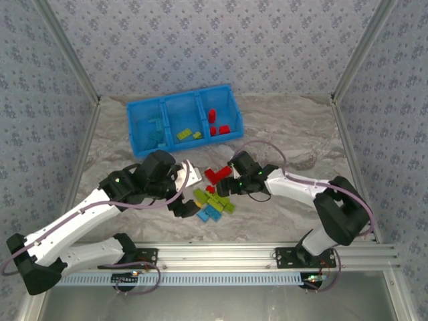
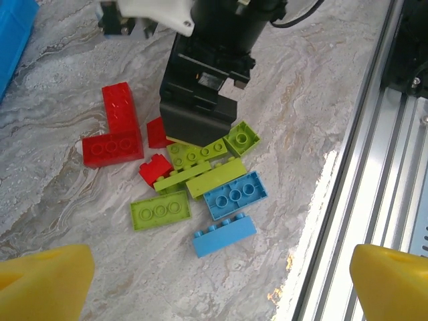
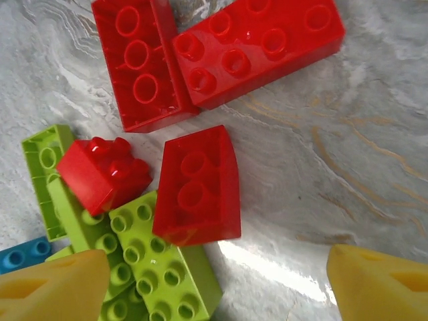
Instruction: Sort the legos into containers by color
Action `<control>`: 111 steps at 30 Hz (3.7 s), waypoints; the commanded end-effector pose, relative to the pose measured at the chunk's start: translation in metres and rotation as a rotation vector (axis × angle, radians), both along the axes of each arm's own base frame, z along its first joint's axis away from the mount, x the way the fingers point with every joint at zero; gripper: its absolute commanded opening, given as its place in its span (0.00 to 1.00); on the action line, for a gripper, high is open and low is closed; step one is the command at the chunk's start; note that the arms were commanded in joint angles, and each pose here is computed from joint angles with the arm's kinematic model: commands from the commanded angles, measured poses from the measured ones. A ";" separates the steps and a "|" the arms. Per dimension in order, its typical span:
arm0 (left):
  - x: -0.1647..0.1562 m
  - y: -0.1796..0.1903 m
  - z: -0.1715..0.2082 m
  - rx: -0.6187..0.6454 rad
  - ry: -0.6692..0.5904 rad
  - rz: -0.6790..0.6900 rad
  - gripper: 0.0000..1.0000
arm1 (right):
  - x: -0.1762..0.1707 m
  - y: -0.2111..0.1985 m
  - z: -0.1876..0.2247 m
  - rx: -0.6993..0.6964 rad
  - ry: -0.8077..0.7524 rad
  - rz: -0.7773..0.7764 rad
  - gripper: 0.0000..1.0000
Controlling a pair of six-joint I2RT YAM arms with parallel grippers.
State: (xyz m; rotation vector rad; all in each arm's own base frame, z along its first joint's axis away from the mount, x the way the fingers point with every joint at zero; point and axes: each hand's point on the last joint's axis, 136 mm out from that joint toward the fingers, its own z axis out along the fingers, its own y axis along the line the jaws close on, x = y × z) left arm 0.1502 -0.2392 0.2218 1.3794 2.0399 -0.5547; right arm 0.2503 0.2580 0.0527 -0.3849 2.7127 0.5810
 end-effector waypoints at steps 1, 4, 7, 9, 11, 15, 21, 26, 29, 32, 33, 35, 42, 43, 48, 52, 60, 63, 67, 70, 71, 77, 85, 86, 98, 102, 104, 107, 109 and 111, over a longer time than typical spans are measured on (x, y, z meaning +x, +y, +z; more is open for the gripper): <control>-0.008 0.004 -0.003 0.007 -0.019 -0.046 0.99 | 0.011 0.016 0.003 0.063 0.006 0.011 0.82; -0.008 0.007 -0.009 0.023 -0.019 -0.042 0.99 | 0.012 0.019 -0.005 0.068 0.027 0.005 0.77; -0.007 0.008 -0.012 0.036 -0.024 -0.042 0.99 | 0.015 0.018 -0.009 0.062 0.033 -0.012 0.67; -0.007 0.009 -0.014 0.040 -0.024 -0.041 0.99 | 0.016 0.016 -0.011 0.059 0.036 -0.023 0.59; -0.007 0.009 -0.014 0.042 -0.024 -0.041 0.99 | 0.014 0.015 -0.012 0.061 0.041 -0.029 0.55; -0.006 0.010 -0.015 0.046 -0.030 -0.039 0.99 | 0.011 0.008 -0.013 0.055 0.042 -0.050 0.48; -0.005 0.012 -0.015 0.046 -0.043 -0.031 0.99 | 0.012 -0.004 0.015 0.076 -0.048 -0.089 0.34; 0.003 0.017 -0.009 0.032 -0.085 0.012 0.99 | 0.022 -0.018 0.069 0.087 -0.196 -0.127 0.33; 0.017 0.024 0.001 0.005 -0.136 0.089 0.99 | 0.042 -0.017 0.115 0.107 -0.347 -0.133 0.33; 0.034 0.036 0.004 -0.007 -0.181 0.175 0.99 | 0.073 -0.014 0.150 0.087 -0.476 -0.145 0.34; 0.037 0.039 0.001 0.001 -0.186 0.190 0.99 | 0.085 -0.011 0.154 0.073 -0.500 -0.140 0.34; 0.042 0.045 -0.002 0.012 -0.186 0.214 0.99 | 0.117 -0.010 0.158 0.020 -0.529 -0.146 0.34; 0.049 0.051 -0.006 0.027 -0.176 0.248 0.99 | 0.223 0.009 0.129 -0.054 -0.480 -0.169 0.34; 0.051 0.052 -0.007 0.035 -0.177 0.250 0.99 | 0.234 0.014 0.123 -0.062 -0.466 -0.164 0.34; 0.059 0.060 -0.009 0.066 -0.182 0.290 0.99 | 0.279 0.026 0.095 -0.101 -0.426 -0.182 0.40; 0.061 0.063 -0.007 0.055 -0.183 0.305 0.99 | 0.293 0.026 0.084 -0.128 -0.368 -0.189 0.52; 0.062 0.062 -0.011 0.058 -0.173 0.304 0.99 | 0.262 0.014 0.125 -0.101 -0.397 -0.143 0.58; 0.062 0.061 -0.014 0.064 -0.162 0.301 0.99 | 0.231 0.003 0.141 -0.067 -0.401 -0.115 0.58; 0.063 0.060 -0.018 0.070 -0.149 0.306 0.99 | 0.178 -0.015 0.164 -0.014 -0.413 -0.077 0.64; 0.066 0.061 -0.017 0.063 -0.136 0.336 0.99 | 0.133 -0.029 0.173 0.045 -0.419 -0.065 0.69; 0.071 0.063 -0.016 0.062 -0.126 0.379 0.99 | 0.118 -0.034 0.174 0.067 -0.417 -0.063 0.70; 0.079 0.045 -0.024 -0.032 0.173 0.645 0.99 | 0.030 -0.059 0.169 0.165 -0.370 -0.075 0.74; 0.071 -0.013 -0.069 -0.128 0.362 0.794 0.97 | -0.032 -0.079 0.144 0.176 -0.263 -0.077 0.81; 0.067 -0.013 -0.079 -0.098 0.366 0.823 0.94 | -0.034 -0.082 0.140 0.163 -0.252 -0.083 0.81; 0.000 -0.024 -0.166 0.170 0.404 0.693 0.87 | -0.027 -0.077 0.127 0.170 -0.227 -0.102 0.82; 0.003 -0.022 -0.172 0.211 0.356 0.652 0.93 | -0.029 -0.078 0.128 0.168 -0.223 -0.105 0.83; 0.006 -0.023 -0.173 0.222 0.330 0.627 0.95 | -0.030 -0.079 0.126 0.165 -0.218 -0.107 0.83; 0.007 -0.023 -0.179 0.259 0.305 0.589 0.92 | -0.031 -0.080 0.126 0.170 -0.215 -0.114 0.83; 0.006 -0.024 -0.185 0.282 0.300 0.558 0.86 | -0.031 -0.078 0.127 0.180 -0.209 -0.116 0.83; 0.003 -0.025 -0.189 0.300 0.306 0.530 0.82 | -0.032 -0.076 0.130 0.191 -0.201 -0.112 0.83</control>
